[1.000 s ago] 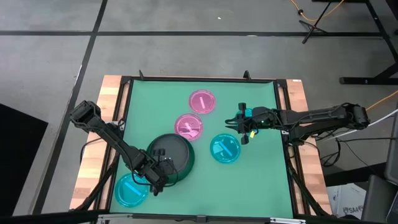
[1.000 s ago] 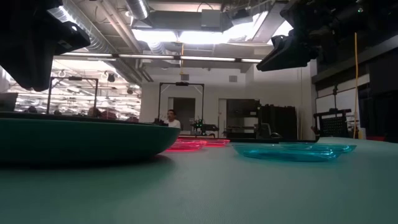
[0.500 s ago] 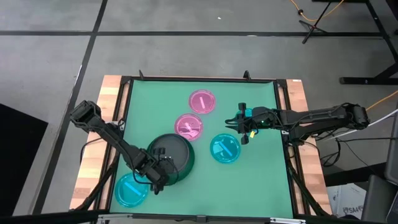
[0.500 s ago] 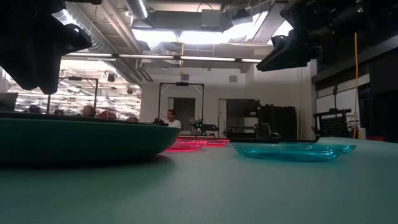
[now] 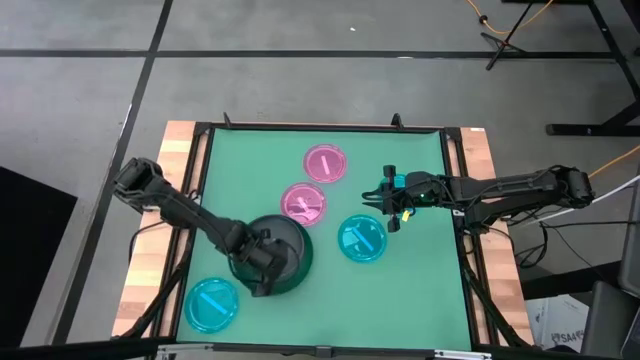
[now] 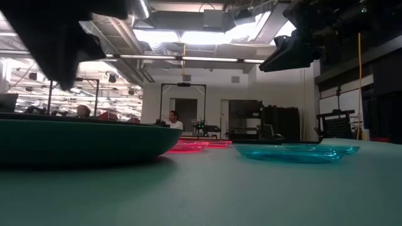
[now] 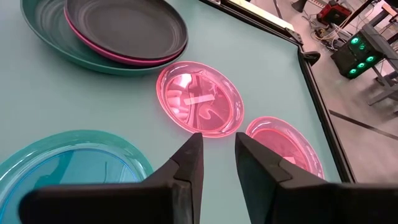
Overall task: Stack plastic plates
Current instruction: Stack the bottom light pink plate on top of the black plate
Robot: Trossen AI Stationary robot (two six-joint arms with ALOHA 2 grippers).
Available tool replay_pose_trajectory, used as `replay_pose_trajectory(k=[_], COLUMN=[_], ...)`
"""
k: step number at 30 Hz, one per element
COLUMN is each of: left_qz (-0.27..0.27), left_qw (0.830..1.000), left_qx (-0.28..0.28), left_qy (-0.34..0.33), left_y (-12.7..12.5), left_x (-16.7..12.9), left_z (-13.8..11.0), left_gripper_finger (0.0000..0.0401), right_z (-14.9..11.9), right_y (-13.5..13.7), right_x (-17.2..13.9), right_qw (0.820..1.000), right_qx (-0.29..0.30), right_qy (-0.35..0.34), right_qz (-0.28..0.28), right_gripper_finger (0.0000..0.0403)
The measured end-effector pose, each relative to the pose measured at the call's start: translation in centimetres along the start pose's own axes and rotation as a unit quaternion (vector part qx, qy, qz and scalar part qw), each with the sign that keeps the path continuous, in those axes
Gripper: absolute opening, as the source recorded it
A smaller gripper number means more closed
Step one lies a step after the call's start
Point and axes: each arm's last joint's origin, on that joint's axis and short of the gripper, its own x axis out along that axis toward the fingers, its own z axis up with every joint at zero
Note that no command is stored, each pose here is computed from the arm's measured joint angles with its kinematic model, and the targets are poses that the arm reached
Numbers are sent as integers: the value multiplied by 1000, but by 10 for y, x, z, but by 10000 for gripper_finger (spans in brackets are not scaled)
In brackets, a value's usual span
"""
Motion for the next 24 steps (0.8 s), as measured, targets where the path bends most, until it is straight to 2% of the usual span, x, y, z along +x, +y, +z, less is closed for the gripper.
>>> replay_pose_trajectory(k=[9,12,21,24], left_qz=[7,14,39,50], left_qw=[1000,999,991,989], left_qx=[-16,-38,-118,-122], left_qy=[-24,-34,-58,-63], left_y=[28,40,89,107], left_x=[-3,-4,-7,-8], left_z=[22,30,54,60], left_gripper_finger=[110,110,110,110], right_z=[0,0,0,0], right_y=[0,0,0,0], right_x=[0,0,0,0], right_qw=[1000,1000,1000,1000], right_qx=[0,0,0,0], right_qy=[0,0,0,0], right_qz=[0,0,0,0], right_gripper_finger=[83,83,83,83])
